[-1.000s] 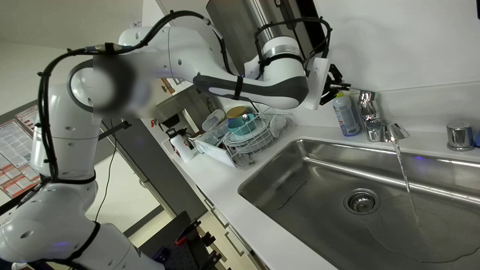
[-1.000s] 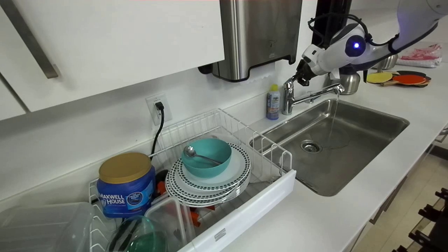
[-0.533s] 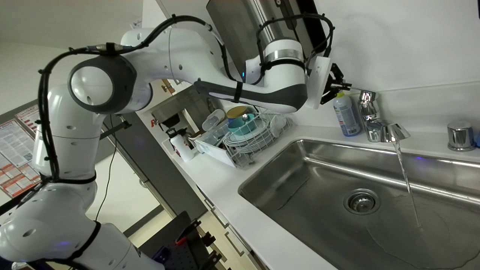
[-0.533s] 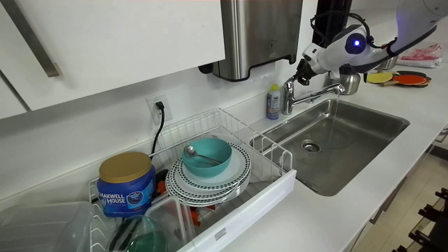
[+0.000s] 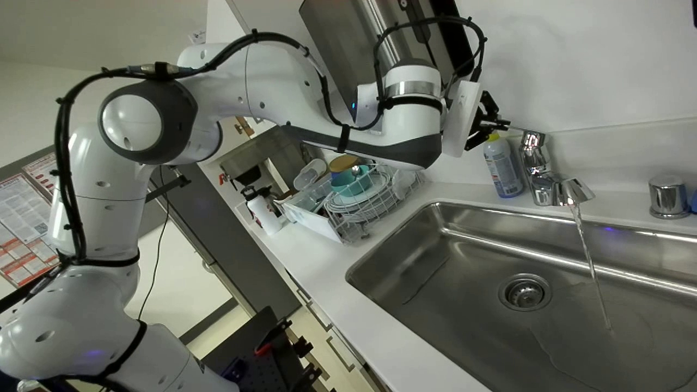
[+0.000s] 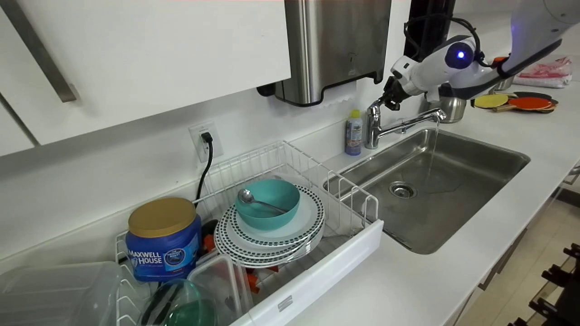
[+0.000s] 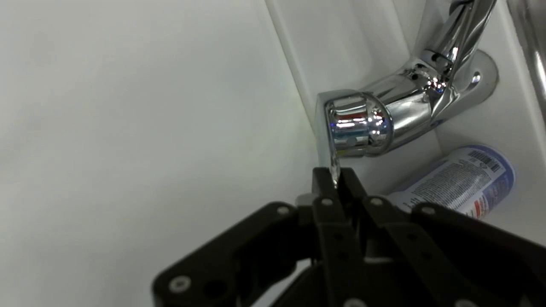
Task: Open the tap
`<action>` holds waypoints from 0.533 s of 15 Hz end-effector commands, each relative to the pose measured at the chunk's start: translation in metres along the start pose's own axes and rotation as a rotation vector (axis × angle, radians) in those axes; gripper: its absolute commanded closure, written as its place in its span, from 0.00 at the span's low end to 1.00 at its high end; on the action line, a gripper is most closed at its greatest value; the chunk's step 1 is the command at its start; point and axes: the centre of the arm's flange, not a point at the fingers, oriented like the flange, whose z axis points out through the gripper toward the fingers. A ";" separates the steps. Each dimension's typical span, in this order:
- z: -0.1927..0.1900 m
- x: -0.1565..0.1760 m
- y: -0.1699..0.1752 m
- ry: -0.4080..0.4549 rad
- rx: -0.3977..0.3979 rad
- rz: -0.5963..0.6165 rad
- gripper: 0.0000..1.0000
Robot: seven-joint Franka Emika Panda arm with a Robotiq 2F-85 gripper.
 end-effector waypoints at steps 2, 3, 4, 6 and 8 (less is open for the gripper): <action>0.008 0.006 0.038 -0.010 0.026 0.012 0.98; 0.007 0.006 0.040 -0.011 0.026 0.013 0.98; 0.007 0.007 0.043 -0.012 0.025 0.013 0.98; 0.005 0.007 0.046 -0.010 0.021 0.013 0.98; 0.003 0.007 0.046 -0.008 0.018 0.009 0.98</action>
